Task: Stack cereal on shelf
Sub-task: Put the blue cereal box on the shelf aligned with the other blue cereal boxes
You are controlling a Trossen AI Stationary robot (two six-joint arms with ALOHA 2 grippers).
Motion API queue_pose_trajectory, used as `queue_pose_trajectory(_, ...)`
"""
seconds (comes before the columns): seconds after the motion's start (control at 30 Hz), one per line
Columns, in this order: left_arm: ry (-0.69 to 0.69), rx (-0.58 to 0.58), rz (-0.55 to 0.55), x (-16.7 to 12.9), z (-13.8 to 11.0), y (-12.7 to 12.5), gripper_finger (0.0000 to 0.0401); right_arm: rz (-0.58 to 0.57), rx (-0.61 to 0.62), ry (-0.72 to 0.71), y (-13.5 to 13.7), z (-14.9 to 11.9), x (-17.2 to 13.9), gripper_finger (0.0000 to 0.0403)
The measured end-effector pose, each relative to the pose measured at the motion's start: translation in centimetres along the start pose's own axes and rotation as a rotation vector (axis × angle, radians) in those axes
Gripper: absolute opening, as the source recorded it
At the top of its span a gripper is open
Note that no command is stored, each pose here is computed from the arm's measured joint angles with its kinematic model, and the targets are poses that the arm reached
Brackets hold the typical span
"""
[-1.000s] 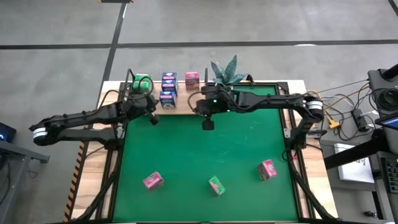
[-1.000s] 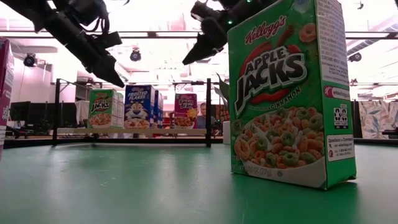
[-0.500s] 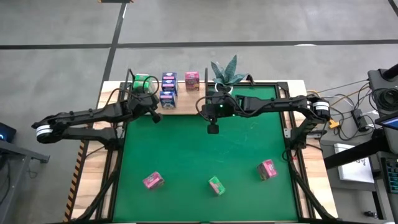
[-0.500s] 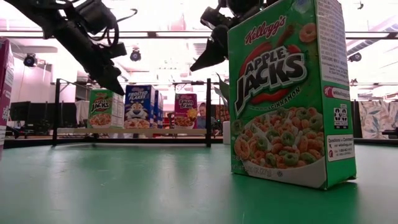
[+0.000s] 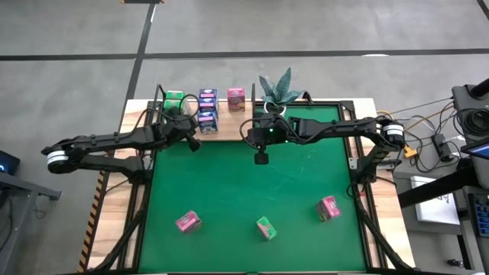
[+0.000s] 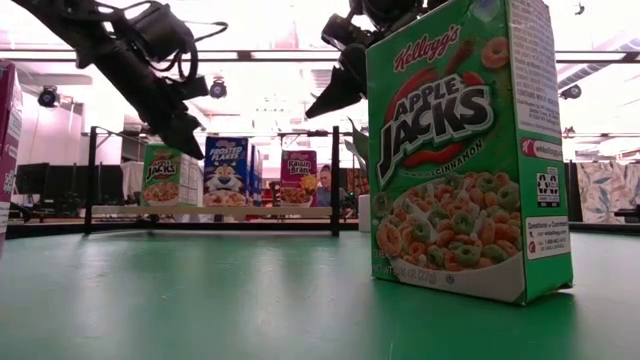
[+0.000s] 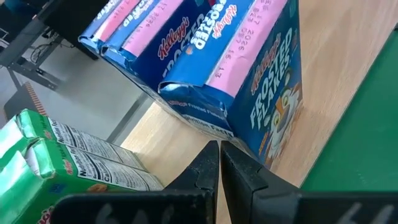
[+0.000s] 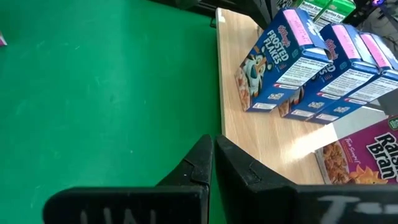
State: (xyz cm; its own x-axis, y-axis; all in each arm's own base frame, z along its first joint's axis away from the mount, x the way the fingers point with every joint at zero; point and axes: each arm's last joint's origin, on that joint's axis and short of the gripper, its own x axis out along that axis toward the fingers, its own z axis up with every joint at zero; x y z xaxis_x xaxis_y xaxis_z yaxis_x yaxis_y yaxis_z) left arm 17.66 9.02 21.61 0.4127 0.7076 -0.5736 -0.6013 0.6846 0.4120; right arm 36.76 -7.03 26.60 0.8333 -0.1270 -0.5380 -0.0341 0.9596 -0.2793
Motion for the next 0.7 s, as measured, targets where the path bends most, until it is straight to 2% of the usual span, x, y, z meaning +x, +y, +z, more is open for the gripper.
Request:
queue_pose_trajectory(0.17, -0.013, 0.005, 0.033, 0.0, 0.2, 0.1, 0.0, -0.008, 0.003, -0.02, -0.1, 0.2, 0.0, 0.0009)
queue_pose_trajectory(0.23, 0.025, 0.016, 0.033, -0.2, -0.1, 0.2, 0.0, -0.016, 0.008, -0.043, -0.1, 0.4, 0.1, 0.0009)
queue_pose_trajectory(0.3, 0.084, 0.023, 0.005, -0.6, -0.5, 0.3, 0.0, -0.016, 0.007, -0.043, -0.1, 0.3, 0.2, 0.0009)
queue_pose_trajectory(0.4, 0.092, 0.002, -0.073, -1.2, -0.5, 0.3, 0.0, -0.016, 0.008, -0.042, -0.2, 0.3, 0.2, 0.0009)
queue_pose_trajectory(0.57, -0.04, 0.039, -0.296, -1.2, 0.4, -0.3, 0.0, -0.02, 0.002, -0.044, -0.2, 0.3, 0.2, 0.0009)
queue_pose_trajectory(0.7, -0.08, 0.082, -0.281, -0.8, 0.8, -0.4, 0.0, -0.022, 0.001, -0.048, -0.3, 0.4, 0.2, 0.0009)
